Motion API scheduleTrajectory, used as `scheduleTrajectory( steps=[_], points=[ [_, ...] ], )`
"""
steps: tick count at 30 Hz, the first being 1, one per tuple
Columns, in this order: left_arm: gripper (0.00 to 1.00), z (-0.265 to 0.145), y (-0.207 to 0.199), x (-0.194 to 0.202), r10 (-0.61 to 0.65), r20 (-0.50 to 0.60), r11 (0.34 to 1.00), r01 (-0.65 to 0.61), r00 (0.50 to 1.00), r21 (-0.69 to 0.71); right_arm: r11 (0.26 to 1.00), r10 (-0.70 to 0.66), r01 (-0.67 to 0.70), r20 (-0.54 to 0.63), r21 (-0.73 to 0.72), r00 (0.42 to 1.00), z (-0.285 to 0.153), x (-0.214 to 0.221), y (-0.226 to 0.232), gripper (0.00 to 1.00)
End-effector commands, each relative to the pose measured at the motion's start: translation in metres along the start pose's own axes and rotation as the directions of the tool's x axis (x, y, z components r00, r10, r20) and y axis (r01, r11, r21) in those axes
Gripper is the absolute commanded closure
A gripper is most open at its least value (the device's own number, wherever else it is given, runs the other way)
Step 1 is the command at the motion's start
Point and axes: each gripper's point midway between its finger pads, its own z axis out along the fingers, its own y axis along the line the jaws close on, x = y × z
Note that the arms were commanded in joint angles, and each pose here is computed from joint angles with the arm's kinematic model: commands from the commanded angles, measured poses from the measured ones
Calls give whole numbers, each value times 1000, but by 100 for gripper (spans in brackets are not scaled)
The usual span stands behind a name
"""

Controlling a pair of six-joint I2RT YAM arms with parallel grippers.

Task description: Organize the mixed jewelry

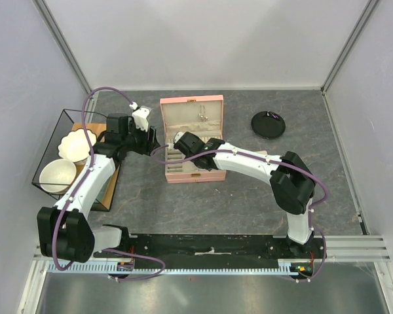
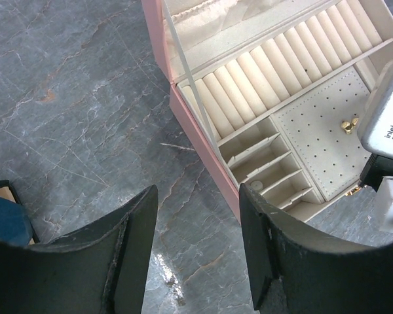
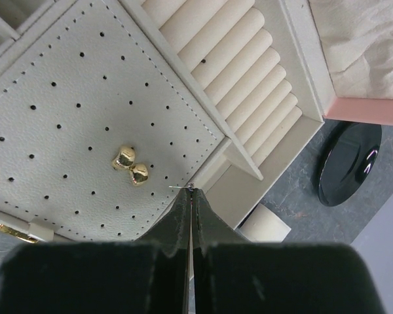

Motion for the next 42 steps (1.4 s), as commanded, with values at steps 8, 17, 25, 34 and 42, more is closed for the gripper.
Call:
scheduleTrajectory(
  steps=[8, 17, 25, 34, 42],
  points=[
    [40, -8, -2, -24, -10, 55, 1000, 10, 998, 13, 998, 14, -16, 34, 58, 999, -12, -19, -16, 100],
    [40, -7, 1, -21, -29, 53, 1000, 29, 998, 6, 997, 18, -22, 55, 80, 998, -14, -36, -25, 100],
    [41, -9, 9, -27, -60, 71, 998, 61, 996, -12, 995, -3, -1, 44, 95, 999, -5, -40, -23, 100],
    [40, -9, 13, -33, -75, 86, 997, 76, 993, -9, 995, -5, 1, 40, 100, 999, 2, -39, -23, 100],
    [40, -8, 15, -33, -83, 87, 996, 84, 993, -8, 995, -4, 0, 39, 98, 999, 6, -40, -24, 100]
  ],
)
